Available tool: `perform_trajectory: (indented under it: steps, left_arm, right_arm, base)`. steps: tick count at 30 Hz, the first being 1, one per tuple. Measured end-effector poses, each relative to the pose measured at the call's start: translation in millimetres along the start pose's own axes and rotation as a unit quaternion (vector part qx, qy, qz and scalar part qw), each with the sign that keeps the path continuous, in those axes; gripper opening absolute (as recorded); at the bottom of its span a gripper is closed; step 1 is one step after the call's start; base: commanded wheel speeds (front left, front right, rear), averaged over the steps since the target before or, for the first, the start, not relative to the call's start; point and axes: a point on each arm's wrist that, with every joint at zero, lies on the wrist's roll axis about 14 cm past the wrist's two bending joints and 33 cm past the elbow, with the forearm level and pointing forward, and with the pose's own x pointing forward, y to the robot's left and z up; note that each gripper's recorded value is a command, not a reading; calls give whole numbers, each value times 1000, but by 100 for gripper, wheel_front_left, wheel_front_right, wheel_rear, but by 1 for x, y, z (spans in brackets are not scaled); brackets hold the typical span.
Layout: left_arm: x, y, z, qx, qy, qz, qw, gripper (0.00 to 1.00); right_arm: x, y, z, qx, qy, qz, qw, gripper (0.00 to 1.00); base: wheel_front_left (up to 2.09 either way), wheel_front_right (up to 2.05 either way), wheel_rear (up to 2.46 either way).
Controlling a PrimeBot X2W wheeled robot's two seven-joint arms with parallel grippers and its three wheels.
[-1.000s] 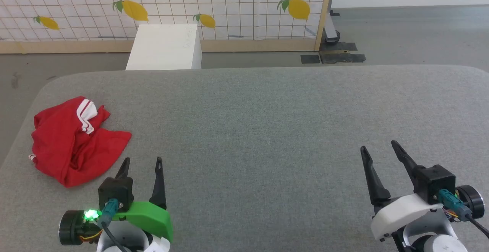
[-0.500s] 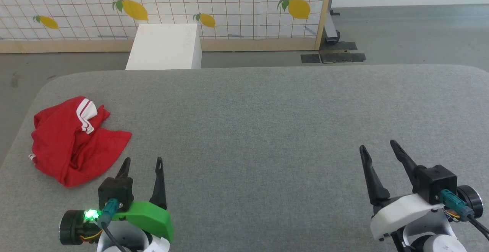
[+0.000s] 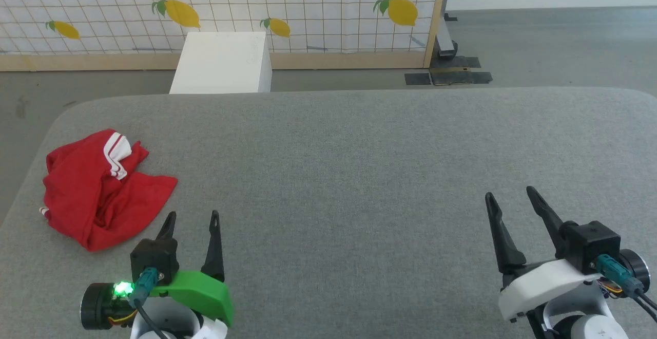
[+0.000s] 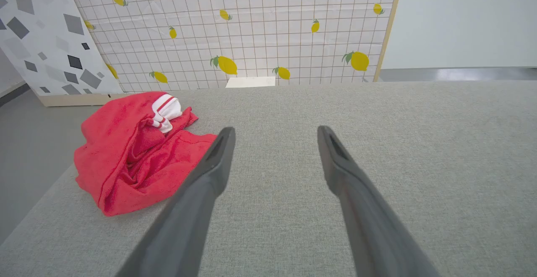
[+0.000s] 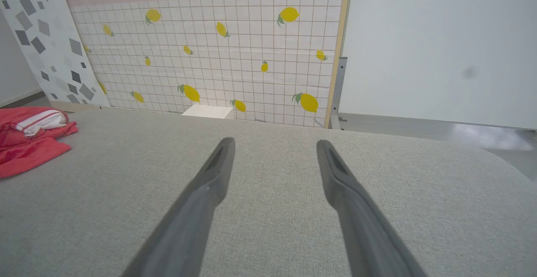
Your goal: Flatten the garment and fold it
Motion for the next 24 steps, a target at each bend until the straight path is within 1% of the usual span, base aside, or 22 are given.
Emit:
perform_trajectory:
  steps: [24]
  left_arm:
    - [0, -10, 1, -13, 2, -26, 1000, 100]
  right_arm:
    - [-2, 2, 2, -7, -2, 3, 1000, 100]
  base:
    - [0, 0, 0]
